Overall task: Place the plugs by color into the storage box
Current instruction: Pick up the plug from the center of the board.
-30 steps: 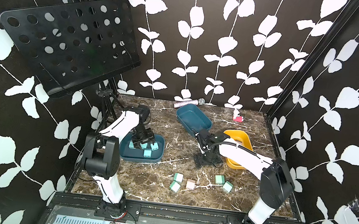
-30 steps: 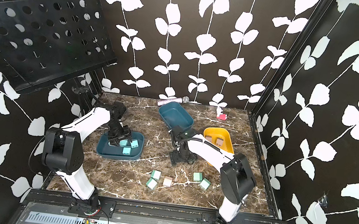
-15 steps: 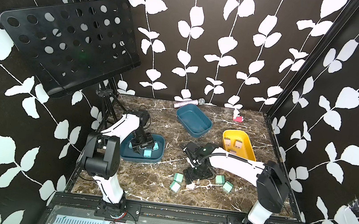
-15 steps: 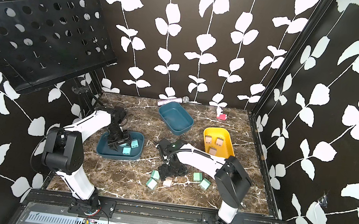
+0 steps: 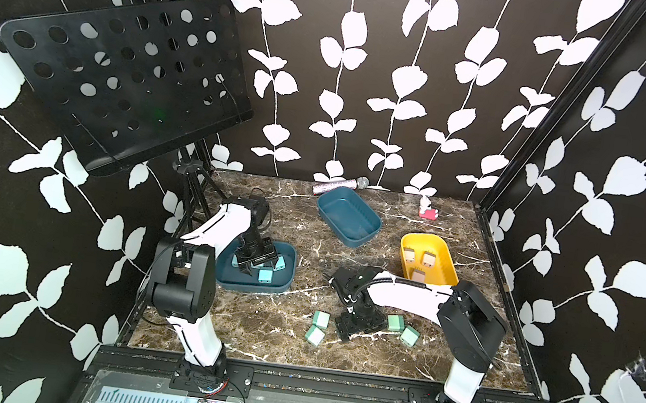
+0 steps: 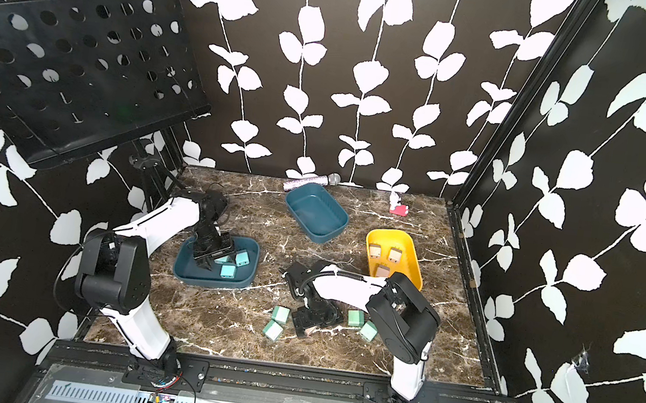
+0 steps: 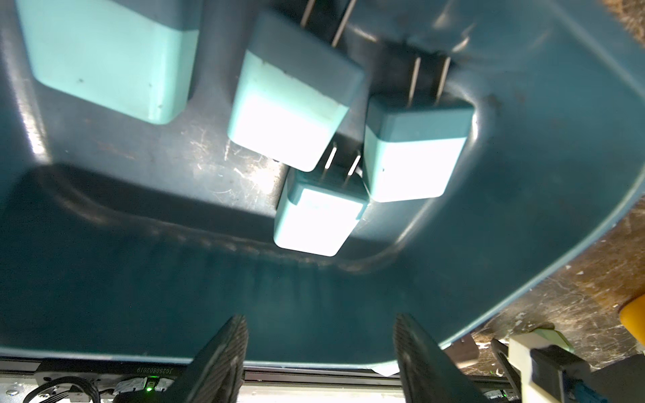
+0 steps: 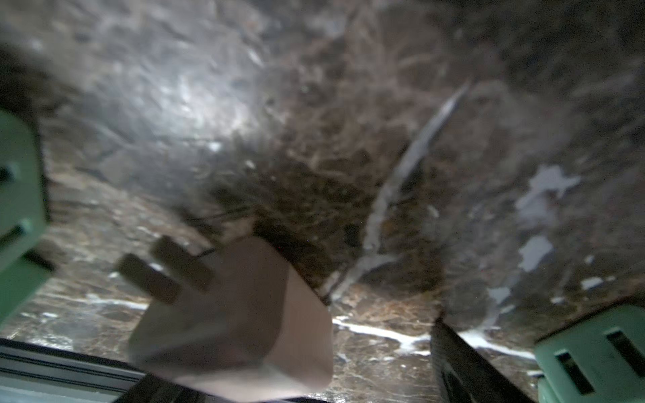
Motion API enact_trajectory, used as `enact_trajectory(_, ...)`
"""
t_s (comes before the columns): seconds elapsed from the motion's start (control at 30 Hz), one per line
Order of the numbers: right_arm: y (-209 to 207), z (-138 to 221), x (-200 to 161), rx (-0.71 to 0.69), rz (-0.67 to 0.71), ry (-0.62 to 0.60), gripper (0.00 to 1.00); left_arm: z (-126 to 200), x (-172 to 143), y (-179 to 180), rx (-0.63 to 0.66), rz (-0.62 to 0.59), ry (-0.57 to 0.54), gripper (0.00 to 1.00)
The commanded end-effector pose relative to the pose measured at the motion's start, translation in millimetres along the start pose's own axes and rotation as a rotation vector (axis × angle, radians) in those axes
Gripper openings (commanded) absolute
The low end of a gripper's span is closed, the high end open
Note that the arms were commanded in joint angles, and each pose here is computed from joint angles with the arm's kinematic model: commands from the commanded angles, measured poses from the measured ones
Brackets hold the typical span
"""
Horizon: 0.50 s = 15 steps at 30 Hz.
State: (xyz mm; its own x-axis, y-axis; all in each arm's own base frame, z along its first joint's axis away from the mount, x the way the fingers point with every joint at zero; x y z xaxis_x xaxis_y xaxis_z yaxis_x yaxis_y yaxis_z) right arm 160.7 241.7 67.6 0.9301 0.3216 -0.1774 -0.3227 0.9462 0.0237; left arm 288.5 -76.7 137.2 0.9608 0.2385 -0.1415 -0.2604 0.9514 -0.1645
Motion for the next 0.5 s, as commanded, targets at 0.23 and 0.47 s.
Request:
enact_trajectory(0.23,0,25,11,0.017,0.138,-0.08,0.92,6,-7,-2,-0.019,-0.01,-0.017,0.69)
enact_trajectory(0.47,-14,13,26,-0.01,0.155,-0.055,0.92,8,-8,-3,-0.023,-0.011,-0.024,0.69)
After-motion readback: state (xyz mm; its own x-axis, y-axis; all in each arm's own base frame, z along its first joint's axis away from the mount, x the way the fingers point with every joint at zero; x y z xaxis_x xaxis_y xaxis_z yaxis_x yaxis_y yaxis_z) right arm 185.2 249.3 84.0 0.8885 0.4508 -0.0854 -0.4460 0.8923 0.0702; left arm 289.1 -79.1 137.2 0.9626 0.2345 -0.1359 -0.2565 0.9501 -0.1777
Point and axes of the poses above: each gripper's point midway between its finger pads, its own z axis back along the fingers, its own y axis along the line the jaws close on, x = y × z, the point moved 5 cm from there along z, back along the fingers, and after that the axes turned 7 degrees about -z, right-handed, at the moved point
